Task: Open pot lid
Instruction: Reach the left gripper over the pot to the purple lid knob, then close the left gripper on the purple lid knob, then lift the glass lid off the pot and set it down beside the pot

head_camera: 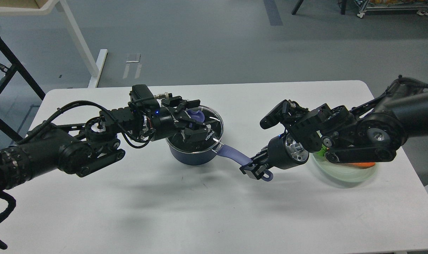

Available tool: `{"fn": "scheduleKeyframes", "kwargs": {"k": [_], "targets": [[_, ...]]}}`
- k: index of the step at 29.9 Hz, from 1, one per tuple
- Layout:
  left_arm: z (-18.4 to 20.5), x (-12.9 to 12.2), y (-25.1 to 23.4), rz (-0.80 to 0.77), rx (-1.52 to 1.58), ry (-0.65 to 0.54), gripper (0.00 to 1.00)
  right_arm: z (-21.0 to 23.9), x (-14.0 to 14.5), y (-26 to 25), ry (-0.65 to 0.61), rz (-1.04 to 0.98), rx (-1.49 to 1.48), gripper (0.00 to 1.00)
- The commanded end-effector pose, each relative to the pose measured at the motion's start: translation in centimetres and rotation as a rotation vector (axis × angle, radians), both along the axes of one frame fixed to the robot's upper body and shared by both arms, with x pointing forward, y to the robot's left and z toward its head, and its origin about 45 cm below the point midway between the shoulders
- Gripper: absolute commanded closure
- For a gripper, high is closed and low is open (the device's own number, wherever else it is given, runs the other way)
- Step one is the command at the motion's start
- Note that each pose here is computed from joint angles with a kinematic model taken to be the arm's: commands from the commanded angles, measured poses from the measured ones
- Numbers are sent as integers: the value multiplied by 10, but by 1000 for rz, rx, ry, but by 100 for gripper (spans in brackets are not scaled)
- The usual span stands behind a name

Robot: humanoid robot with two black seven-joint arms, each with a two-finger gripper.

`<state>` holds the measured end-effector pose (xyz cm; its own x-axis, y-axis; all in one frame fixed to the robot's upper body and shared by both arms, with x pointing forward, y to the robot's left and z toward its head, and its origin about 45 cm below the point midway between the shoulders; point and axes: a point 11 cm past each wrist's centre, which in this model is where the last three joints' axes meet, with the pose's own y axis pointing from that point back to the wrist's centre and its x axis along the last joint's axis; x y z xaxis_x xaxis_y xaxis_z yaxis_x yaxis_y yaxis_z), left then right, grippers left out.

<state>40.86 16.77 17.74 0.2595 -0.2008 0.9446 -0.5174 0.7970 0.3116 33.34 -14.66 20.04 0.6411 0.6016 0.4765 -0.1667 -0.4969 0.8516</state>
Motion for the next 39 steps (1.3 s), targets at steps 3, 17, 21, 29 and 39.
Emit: {"fn": "scheduleKeyframes", "kwargs": {"k": [3,17,21,29,39], "targets": [[-5,1,4,8,8,2,3,0,0,0,1,1,0,78],[-18,-9,8,-19,52,12,24,-1,-1,-1,7,-5,1,77],[-21,-10,11,-24,70,17,42,-1,-1,-2,6,-8,3,77],[-17,-7,14,-20,69,4,65,-1,-1,-1,8,-9,4,77],[25,10,63,76,53,-52,67,0,0,-4,7,-19,5,77]]}}
